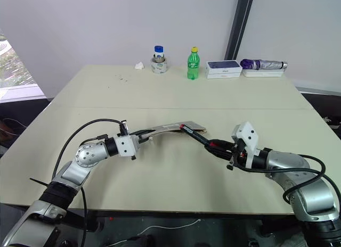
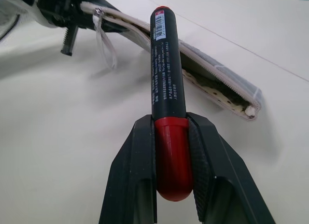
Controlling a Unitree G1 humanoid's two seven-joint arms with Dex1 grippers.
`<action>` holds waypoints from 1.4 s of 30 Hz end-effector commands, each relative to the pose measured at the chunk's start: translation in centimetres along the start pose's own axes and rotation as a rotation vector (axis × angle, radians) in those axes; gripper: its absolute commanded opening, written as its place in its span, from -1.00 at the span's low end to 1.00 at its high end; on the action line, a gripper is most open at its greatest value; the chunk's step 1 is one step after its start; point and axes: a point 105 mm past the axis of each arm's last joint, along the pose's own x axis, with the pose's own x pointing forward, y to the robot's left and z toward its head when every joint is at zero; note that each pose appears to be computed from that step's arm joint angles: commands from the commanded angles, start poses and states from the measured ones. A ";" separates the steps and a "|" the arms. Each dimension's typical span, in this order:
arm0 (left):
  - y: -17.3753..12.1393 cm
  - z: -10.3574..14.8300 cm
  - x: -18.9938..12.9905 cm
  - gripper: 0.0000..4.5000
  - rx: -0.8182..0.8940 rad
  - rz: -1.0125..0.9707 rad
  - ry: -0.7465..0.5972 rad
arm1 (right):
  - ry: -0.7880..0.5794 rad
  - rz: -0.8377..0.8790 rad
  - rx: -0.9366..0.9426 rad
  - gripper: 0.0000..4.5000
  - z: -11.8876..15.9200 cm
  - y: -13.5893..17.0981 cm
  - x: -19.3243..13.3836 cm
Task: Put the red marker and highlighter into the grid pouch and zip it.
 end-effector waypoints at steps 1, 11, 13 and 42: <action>1.3 1.1 0.1 -1.00 0.037 0.040 -0.038 | 0.026 -0.027 -0.077 -0.85 0.0 -0.7 0.0; 1.3 1.3 0.3 -1.00 0.040 0.041 -0.050 | 0.085 -0.080 -0.148 -0.85 -1.8 -2.2 -0.3; 1.2 1.8 0.4 -1.00 0.058 0.025 -0.076 | 0.097 -0.089 -0.190 -0.85 -1.6 -2.5 0.0; 1.0 2.4 1.9 -1.00 0.014 -0.043 -0.111 | 0.160 0.026 -0.803 0.93 2.6 -2.0 1.9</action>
